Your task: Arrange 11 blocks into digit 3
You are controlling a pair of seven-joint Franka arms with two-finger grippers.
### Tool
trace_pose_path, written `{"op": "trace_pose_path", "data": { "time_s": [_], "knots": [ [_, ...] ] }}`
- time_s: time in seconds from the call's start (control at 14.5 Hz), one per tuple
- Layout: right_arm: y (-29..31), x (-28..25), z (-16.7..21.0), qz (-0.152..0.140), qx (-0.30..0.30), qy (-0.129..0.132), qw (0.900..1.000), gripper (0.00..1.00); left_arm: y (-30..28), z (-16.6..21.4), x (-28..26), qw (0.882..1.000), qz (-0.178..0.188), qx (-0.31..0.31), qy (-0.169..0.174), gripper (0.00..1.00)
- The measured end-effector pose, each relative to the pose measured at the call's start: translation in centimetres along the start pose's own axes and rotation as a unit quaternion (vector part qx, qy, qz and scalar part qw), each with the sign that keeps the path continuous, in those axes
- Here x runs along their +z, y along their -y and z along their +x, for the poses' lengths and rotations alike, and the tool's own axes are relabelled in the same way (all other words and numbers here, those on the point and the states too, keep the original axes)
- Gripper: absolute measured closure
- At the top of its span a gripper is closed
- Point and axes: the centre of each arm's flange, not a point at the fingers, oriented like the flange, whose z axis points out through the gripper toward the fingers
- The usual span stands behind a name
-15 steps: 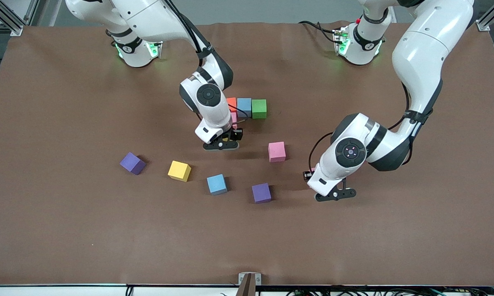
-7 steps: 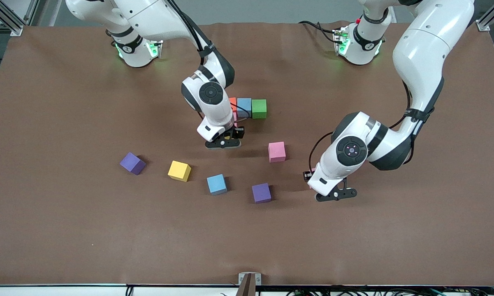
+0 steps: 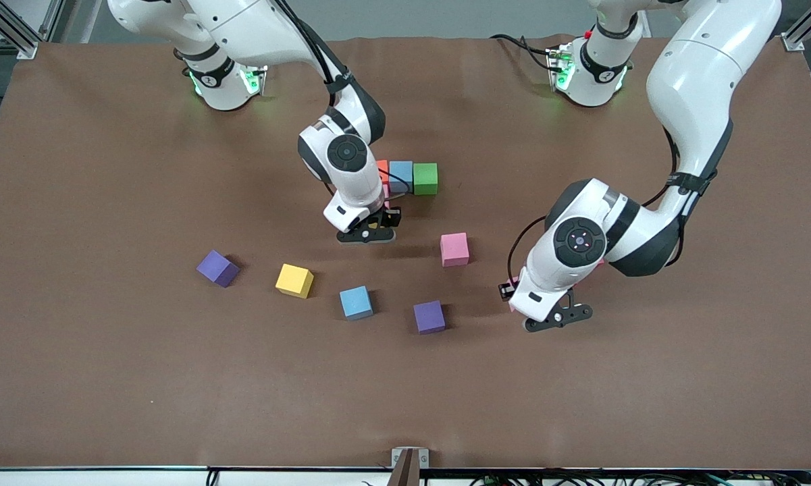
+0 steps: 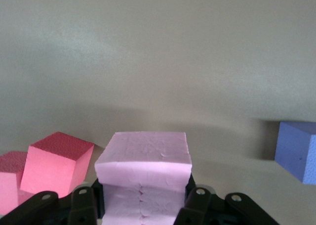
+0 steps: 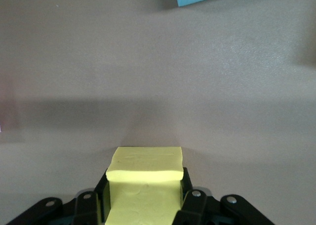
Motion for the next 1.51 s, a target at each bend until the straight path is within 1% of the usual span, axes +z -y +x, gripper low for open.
{"op": "trace_pose_path", "data": {
  "time_s": [0.28,0.48,0.62,0.83,0.96,1.17,1.31,1.51],
  "knots": [
    [0.0,0.0,0.0,-0.001,0.000,0.001,1.000,0.45,-0.4,-0.3,0.0,0.998,0.000,-0.056,0.000,0.43],
    [0.0,0.0,-0.1,-0.001,0.000,0.002,1.000,0.45,-0.8,-0.7,-0.1,0.995,-0.001,-0.102,0.000,0.43],
    [0.0,0.0,-0.1,-0.002,0.000,0.003,1.000,0.45,-1.0,-0.8,-0.1,0.989,-0.002,-0.147,0.001,0.43],
    [0.0,0.0,-0.1,-0.002,0.000,0.003,1.000,0.45,-1.4,-1.1,-0.3,0.977,-0.004,-0.213,0.002,0.43],
    [0.0,0.0,-0.1,-0.002,0.000,0.003,1.000,0.45,-1.7,-1.4,-0.4,0.965,-0.004,-0.262,0.003,0.43],
    [0.0,0.0,-0.1,-0.002,0.000,0.003,1.000,0.45,-1.9,-1.6,-0.4,0.939,-0.005,-0.343,0.003,0.43],
    [0.0,0.0,-0.1,-0.002,0.000,0.003,1.000,0.45,-2.2,-1.8,-0.5,0.922,-0.006,-0.387,0.005,0.43],
    [0.0,0.0,-0.1,-0.002,0.001,0.004,1.000,0.45,-2.4,-2.1,-0.6,0.891,-0.007,-0.455,0.006,0.43]
  ]
}}
